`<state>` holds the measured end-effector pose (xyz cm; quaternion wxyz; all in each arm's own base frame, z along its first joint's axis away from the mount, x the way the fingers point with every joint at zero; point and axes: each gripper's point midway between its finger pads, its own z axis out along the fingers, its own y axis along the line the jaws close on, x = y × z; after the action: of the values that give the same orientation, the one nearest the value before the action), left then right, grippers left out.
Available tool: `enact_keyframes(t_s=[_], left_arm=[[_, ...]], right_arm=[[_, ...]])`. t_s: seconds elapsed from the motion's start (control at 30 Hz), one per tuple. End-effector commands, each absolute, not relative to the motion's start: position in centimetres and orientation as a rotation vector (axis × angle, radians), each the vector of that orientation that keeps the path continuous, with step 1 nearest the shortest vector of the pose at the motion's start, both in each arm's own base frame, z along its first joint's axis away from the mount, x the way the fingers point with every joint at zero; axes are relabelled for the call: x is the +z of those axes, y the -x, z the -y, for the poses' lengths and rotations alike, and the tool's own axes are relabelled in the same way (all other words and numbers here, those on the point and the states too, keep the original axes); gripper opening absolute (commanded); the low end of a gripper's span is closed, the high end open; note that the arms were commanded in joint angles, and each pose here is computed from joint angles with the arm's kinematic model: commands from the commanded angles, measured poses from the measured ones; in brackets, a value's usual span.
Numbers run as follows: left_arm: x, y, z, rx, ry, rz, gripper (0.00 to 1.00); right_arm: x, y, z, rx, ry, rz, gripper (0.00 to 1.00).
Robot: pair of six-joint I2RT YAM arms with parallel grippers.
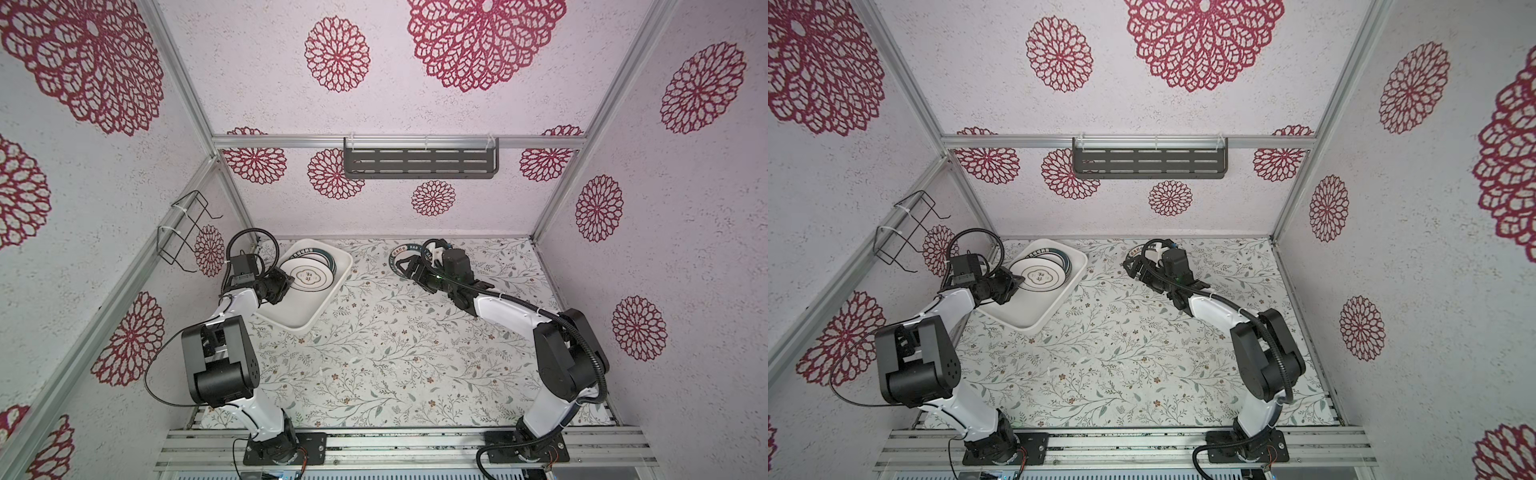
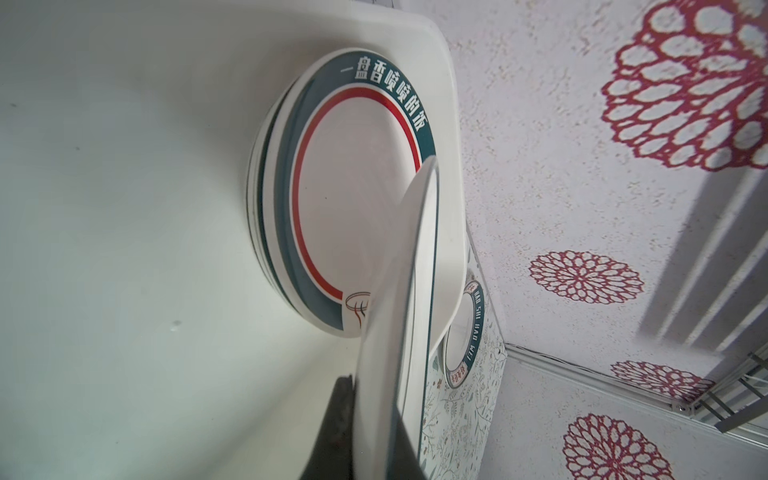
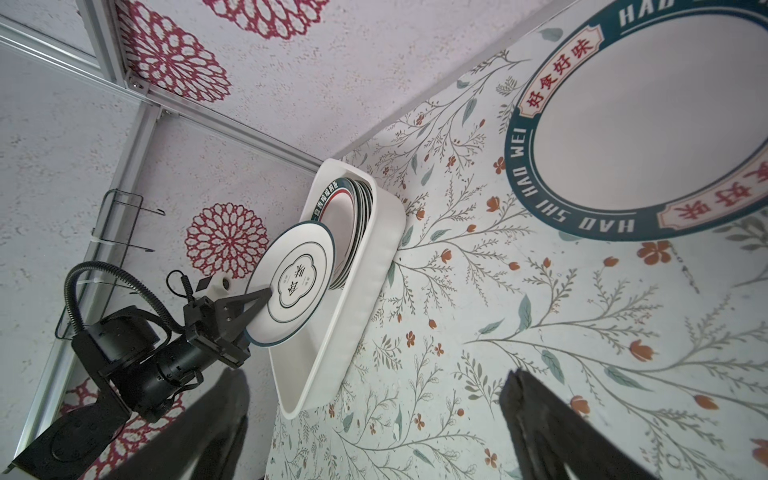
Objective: Place the plates into the plastic bin on the countertop
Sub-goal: 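Lower the emblem plate onto the bin stack and open the left gripper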
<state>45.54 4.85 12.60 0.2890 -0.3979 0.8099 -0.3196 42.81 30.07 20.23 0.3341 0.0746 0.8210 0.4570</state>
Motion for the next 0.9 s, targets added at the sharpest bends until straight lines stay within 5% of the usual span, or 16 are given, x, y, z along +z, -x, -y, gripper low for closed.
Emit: enact_keyframes(t_s=[0.0, 0.77, 0.87], left_arm=[[12.9, -46.8, -6.6, -0.808, 1.09, -2.097, 0.0], [6.5, -50.6, -9.3, -0.738, 1.33, -2.084, 0.0], [5.9, -50.6, -9.1, -0.733, 1.335, -2.096, 0.07]], right_arm=[[21.8, -42.8, -29.1, 1.182, -0.177, -2.08, 0.99], [18.9, -43.3, -24.1, 1.077, -0.356, -2.078, 0.99], [18.6, -43.2, -23.6, 1.069, -0.385, -2.073, 0.99]])
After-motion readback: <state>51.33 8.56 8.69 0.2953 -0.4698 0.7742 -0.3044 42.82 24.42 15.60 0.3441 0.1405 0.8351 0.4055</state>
